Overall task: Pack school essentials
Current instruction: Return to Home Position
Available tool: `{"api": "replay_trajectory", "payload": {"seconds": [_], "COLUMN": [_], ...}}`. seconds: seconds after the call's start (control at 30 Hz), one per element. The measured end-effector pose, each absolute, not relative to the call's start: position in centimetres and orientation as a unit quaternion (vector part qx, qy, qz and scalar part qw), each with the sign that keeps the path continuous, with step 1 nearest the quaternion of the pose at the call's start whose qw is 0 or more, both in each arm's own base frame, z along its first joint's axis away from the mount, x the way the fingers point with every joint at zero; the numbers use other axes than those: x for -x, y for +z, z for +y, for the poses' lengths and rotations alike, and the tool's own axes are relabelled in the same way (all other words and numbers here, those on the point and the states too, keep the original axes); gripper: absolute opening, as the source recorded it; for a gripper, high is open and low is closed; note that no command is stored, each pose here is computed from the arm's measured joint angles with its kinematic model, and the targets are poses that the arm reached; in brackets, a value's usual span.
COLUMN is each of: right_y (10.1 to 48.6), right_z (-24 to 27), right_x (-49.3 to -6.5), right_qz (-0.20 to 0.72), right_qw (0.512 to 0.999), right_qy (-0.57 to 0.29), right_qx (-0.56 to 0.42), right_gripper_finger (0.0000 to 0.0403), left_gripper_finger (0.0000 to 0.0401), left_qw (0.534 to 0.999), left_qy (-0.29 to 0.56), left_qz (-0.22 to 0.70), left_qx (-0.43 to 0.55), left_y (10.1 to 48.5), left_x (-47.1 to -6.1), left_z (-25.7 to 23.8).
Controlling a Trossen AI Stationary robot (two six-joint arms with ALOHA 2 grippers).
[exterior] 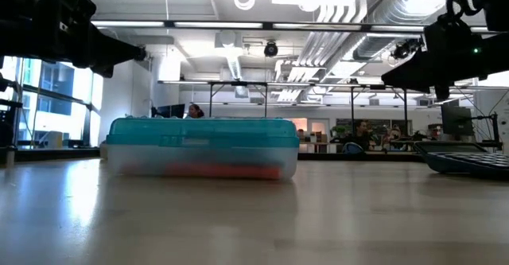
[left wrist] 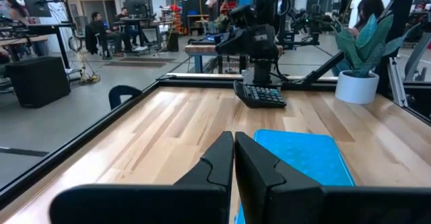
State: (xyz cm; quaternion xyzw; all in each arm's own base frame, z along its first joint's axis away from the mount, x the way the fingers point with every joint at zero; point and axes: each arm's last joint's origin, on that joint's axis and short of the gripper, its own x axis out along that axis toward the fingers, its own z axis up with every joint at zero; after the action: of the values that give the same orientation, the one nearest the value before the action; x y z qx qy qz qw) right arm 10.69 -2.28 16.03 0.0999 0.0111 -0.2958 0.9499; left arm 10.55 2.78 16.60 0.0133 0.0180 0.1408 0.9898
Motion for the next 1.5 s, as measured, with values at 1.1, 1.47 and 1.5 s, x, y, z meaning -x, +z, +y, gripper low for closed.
{"api": "replay_trajectory", "payload": {"seconds": [1.1,1.47,1.5], "right_y": [15.80,15.80,15.80], "right_z": [-2.34,-2.34,-2.34], "right_x": [-10.63,-10.63,-10.63], "right_qz": [-0.005,-0.005,-0.005], "right_qw": [0.934,0.934,0.934], "right_qy": [-0.309,-0.309,-0.309], "right_qx": [-0.177,-0.177,-0.177], "right_gripper_finger": [0.0071,0.0071,0.0071], "left_gripper_finger": [0.0007,0.0007,0.0007], "left_qw": [0.990,0.990,0.990], "left_qy": [0.141,0.141,0.141], "left_qz": [0.017,0.017,0.017], "left_qx": [-0.013,-0.013,-0.013], "left_y": [16.63,16.63,16.63], "left_x": [-10.55,-10.55,-10.55], "left_z": [2.78,2.78,2.78]}}
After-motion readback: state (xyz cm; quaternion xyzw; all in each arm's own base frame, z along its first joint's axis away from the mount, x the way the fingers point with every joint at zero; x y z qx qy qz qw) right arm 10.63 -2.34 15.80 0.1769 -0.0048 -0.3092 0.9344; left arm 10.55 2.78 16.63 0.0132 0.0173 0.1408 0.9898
